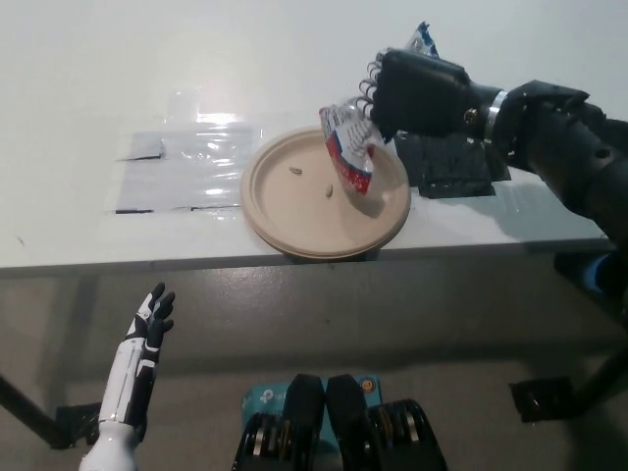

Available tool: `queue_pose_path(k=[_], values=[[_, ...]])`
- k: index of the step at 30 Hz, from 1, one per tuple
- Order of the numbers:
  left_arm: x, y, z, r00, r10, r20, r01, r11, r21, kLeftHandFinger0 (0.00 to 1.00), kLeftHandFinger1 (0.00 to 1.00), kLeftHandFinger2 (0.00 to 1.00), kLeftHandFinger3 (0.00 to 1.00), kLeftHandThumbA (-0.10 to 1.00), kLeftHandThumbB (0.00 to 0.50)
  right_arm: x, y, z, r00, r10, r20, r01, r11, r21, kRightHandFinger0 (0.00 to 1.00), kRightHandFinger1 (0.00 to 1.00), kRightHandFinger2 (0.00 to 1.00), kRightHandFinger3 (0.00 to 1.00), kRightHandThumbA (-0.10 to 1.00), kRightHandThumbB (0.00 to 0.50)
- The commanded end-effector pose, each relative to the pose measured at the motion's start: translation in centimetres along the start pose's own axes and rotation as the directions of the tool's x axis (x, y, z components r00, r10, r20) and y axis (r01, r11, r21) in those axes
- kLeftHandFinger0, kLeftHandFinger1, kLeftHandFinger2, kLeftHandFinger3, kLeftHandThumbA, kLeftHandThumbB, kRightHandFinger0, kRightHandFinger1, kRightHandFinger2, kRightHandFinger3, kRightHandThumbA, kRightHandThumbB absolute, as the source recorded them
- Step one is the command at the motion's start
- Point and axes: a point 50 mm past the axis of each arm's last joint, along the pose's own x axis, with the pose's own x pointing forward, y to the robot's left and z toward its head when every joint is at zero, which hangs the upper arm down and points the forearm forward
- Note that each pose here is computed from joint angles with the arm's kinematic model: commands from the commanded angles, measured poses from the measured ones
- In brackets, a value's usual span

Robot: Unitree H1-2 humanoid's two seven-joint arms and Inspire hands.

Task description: The robot picks up a small bag of sunflower seeds on the right hand side and take it to the empty plate on the left hand side then pours some sunflower seeds on to the plate.

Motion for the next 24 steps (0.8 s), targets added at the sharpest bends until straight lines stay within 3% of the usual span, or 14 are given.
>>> queue_pose_path(k=[1,2,4,6,7,9,10,13,15,18,20,21,23,24], values=[[-0.1,0.7,0.8,0.999,0.002,0.044,-0.002,1.000,0.010,1.00,1.00,1.00,1.00,1.00,0.005,-0.4,-0.3,-2.2,0.970,-0.051,-0.238,0.076,0.992,0.098,0.00,0.00,0.16,0.26,-0.10,0.358],[-0.1,0.7,0.8,0.999,0.002,0.042,-0.003,1.000,0.016,1.00,1.00,1.00,1.00,1.00,0.003,-0.7,0.0,-1.8,0.958,-0.038,-0.284,0.085,0.984,0.157,0.00,0.00,0.17,0.21,-0.10,0.342],[0.0,0.9,0.8,0.999,0.001,0.041,-0.002,1.000,0.011,1.00,1.00,1.00,1.00,1.00,0.000,-1.3,0.6,-1.1,0.930,-0.017,-0.366,0.112,0.964,0.240,0.00,0.00,0.24,0.23,-0.10,0.334],[0.0,0.8,0.7,0.999,0.008,0.034,-0.008,1.000,0.003,1.00,1.00,1.00,1.00,1.00,0.002,-1.9,1.2,-0.7,0.899,0.016,-0.437,0.141,0.935,0.325,0.00,0.01,0.39,0.16,-0.10,0.296],[0.0,0.7,0.7,0.999,0.009,0.032,-0.009,1.000,0.000,1.00,1.00,1.00,1.00,1.00,0.001,-2.1,1.4,-0.6,0.887,0.024,-0.462,0.161,0.920,0.357,0.00,0.01,0.44,0.22,-0.10,0.302],[0.0,0.6,0.6,1.000,0.011,0.029,-0.011,1.000,-0.003,1.00,1.00,1.00,1.00,1.00,0.000,-2.7,1.7,-0.4,0.864,0.038,-0.503,0.204,0.886,0.416,0.00,0.01,0.44,0.22,-0.10,0.287],[-0.1,0.6,0.4,0.999,0.015,0.029,-0.015,1.000,-0.001,1.00,1.00,1.00,1.00,1.00,0.000,-3.0,1.9,-0.2,0.850,0.037,-0.525,0.226,0.875,0.429,0.00,0.00,0.42,0.15,-0.10,0.291],[-0.3,0.6,0.2,1.000,0.013,0.021,-0.013,1.000,0.000,1.00,1.00,1.00,1.00,1.00,0.000,-3.4,2.4,0.2,0.830,0.079,-0.552,0.230,0.853,0.469,0.00,0.00,0.45,0.14,-0.10,0.238],[-0.5,0.6,0.2,1.000,0.016,0.017,-0.016,1.000,0.003,1.00,1.00,1.00,1.00,1.00,0.000,-3.9,2.7,0.8,0.797,0.088,-0.598,0.291,0.811,0.507,0.00,0.01,0.47,0.07,-0.10,0.235],[-0.7,0.4,0.0,1.000,0.016,0.016,-0.016,1.000,-0.001,1.00,1.00,1.00,1.00,1.00,0.002,-4.5,3.2,1.7,0.749,0.123,-0.650,0.359,0.750,0.556,0.00,0.08,0.67,0.05,-0.10,0.199],[-0.7,0.5,0.0,1.000,0.016,0.021,-0.016,1.000,-0.002,1.00,1.00,1.00,1.00,1.00,0.000,-4.9,3.5,2.2,0.727,0.148,-0.671,0.384,0.722,0.575,0.00,0.25,0.87,0.14,-0.10,0.166],[-0.7,0.5,0.0,1.000,0.016,0.021,-0.016,1.000,-0.001,1.00,1.00,1.00,1.00,1.00,0.000,-5.1,3.6,2.3,0.715,0.161,-0.680,0.396,0.709,0.584,0.00,0.34,0.95,0.26,-0.10,0.151],[-1.1,0.6,-0.2,1.000,0.019,0.013,-0.019,1.000,0.001,1.00,1.00,1.00,1.00,1.00,0.000,-5.3,3.9,2.9,0.695,0.187,-0.695,0.414,0.685,0.599,0.00,0.46,0.98,0.51,-0.10,0.137],[-1.1,0.7,-0.2,1.000,0.021,0.010,-0.021,1.000,0.000,1.00,1.00,1.00,1.00,1.00,0.000,-5.4,3.9,2.9,0.691,0.187,-0.698,0.420,0.682,0.599,0.00,0.47,0.97,0.58,-0.10,0.134]])
